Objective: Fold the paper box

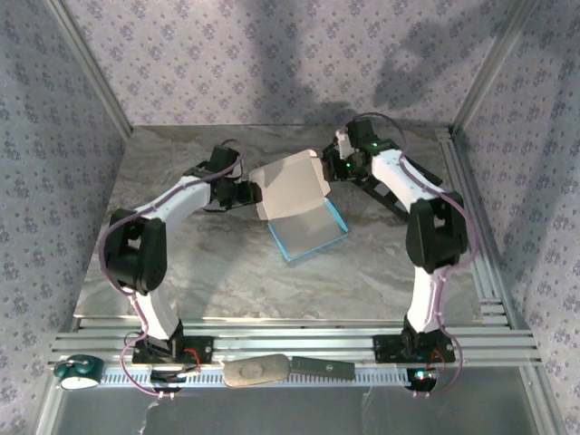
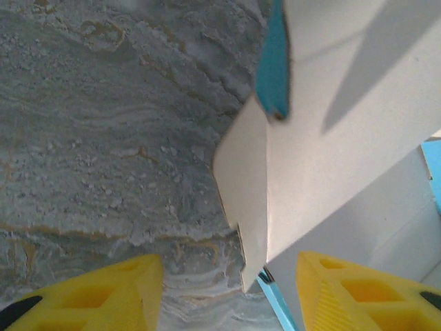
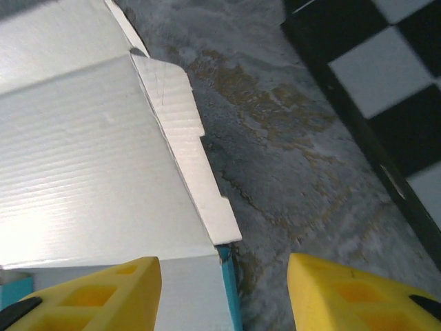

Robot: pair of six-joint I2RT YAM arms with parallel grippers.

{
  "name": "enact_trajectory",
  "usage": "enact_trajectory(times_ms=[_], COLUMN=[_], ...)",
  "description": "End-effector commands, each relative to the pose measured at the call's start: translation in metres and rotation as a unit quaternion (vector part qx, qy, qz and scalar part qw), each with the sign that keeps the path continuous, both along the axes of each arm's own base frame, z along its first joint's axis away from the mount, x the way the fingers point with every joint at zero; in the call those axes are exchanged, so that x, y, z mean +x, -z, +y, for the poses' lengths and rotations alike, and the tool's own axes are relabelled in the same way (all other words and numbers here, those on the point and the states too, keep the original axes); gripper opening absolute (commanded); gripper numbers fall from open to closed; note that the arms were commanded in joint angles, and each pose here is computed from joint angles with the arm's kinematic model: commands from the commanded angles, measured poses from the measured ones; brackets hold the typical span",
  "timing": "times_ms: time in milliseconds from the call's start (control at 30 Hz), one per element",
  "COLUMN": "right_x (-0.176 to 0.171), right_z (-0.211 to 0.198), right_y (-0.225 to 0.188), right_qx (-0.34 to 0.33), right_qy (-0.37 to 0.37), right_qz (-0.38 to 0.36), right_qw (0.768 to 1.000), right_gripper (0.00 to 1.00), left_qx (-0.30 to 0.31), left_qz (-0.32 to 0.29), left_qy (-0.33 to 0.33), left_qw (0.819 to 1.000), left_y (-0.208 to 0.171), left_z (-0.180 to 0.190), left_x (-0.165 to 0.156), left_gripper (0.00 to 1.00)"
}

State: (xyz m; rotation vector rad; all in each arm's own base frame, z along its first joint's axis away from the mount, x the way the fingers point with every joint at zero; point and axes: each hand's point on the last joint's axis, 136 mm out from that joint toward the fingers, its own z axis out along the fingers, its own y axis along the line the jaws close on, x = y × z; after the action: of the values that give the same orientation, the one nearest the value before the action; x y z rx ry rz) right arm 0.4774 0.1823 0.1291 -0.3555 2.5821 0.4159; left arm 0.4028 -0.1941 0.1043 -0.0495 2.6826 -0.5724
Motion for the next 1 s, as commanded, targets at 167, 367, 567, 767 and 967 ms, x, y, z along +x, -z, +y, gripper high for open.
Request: enact_trajectory(times_ms=[167, 367, 567, 767, 967], right_x=[0.016, 0.020, 0.024, 0.029, 0.030], right_z=[0.016, 0.028, 0.034, 0.031, 0.035], right_y=[0.020, 0.007, 0.016, 0.027, 0.030], right_qx=[0.033, 0.107, 0.109, 0.085, 0.082], right_qy=[-0.105, -0.139, -0.148, -0.142, -0.144], right_qz=[0.047, 0.051, 0.063, 0.064, 0.062], right_qw=[0.993, 0.983, 0.981, 0.984, 0.984], right_gripper=[0.51, 0.48, 0.47, 0.47, 0.42], left_qx=[-0.047, -0.067, -0.060, -0.064, -0.061], left_qz=[-0.022, -0.019, -0.015, -0.013, -0.016], left_qy=[0.045, 0.058, 0.057, 0.059, 0.057], left_qw=[0.998, 0.996, 0.996, 0.996, 0.996], left_y=[-0.012, -0.010, -0.006, -0.005, -0.007], left_z=[-0.018, -0.027, -0.026, -0.029, -0.028], left_x=[0.018, 0.019, 0.021, 0.021, 0.023], left_gripper=[0.51, 0.47, 0.44, 0.38, 0.23])
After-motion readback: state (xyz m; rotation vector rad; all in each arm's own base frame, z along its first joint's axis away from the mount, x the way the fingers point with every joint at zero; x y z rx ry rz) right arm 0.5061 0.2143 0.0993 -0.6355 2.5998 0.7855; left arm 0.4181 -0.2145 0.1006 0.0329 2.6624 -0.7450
